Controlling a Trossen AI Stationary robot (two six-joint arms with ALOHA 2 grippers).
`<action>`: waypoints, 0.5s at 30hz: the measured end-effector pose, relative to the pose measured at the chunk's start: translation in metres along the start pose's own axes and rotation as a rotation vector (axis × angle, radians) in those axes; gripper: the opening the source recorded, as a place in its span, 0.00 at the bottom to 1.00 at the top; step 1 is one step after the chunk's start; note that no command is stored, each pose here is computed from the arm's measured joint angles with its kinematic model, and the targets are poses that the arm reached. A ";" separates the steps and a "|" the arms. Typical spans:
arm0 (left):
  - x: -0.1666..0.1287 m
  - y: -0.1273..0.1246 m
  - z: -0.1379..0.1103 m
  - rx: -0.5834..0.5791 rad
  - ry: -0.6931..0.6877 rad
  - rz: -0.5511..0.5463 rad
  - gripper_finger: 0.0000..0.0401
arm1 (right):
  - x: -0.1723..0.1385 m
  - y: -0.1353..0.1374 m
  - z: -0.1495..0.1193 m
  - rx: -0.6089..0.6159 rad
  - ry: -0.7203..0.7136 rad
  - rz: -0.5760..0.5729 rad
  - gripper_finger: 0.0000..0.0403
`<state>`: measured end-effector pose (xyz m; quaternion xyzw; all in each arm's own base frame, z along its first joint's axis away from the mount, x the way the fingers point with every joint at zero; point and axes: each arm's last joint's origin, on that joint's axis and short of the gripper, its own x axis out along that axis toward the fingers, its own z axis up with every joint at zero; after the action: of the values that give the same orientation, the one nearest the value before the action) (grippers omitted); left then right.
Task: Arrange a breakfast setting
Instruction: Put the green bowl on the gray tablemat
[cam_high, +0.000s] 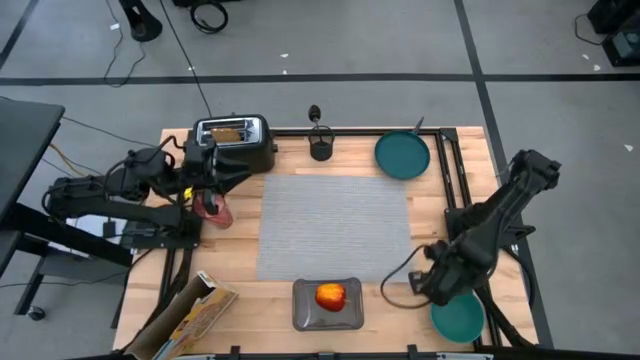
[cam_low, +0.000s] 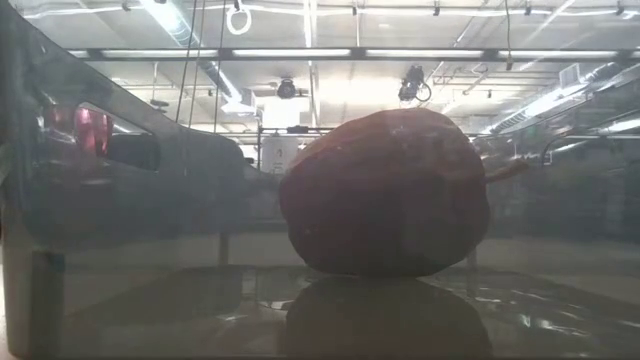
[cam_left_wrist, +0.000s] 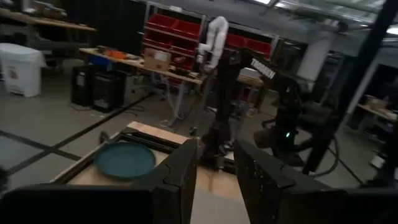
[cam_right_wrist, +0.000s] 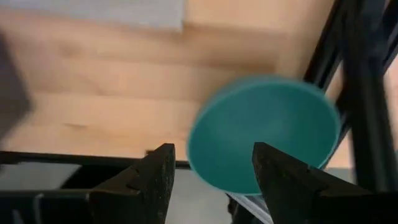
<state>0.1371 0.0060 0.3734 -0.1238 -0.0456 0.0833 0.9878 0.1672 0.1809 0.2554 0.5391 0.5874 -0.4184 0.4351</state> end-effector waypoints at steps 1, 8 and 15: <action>0.000 -0.001 0.000 0.012 -0.004 -0.010 0.29 | 0.008 0.005 -0.003 -0.004 0.016 0.006 0.55; -0.002 -0.012 0.006 0.029 -0.064 -0.102 0.29 | 0.053 0.022 -0.009 -0.004 0.067 -0.047 0.55; -0.004 -0.019 0.005 0.025 -0.065 -0.160 0.29 | 0.083 0.021 -0.006 -0.011 0.069 -0.100 0.51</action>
<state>0.1355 -0.0118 0.3832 -0.1044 -0.0863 0.0087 0.9907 0.1848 0.2106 0.1766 0.5209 0.6304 -0.4177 0.3960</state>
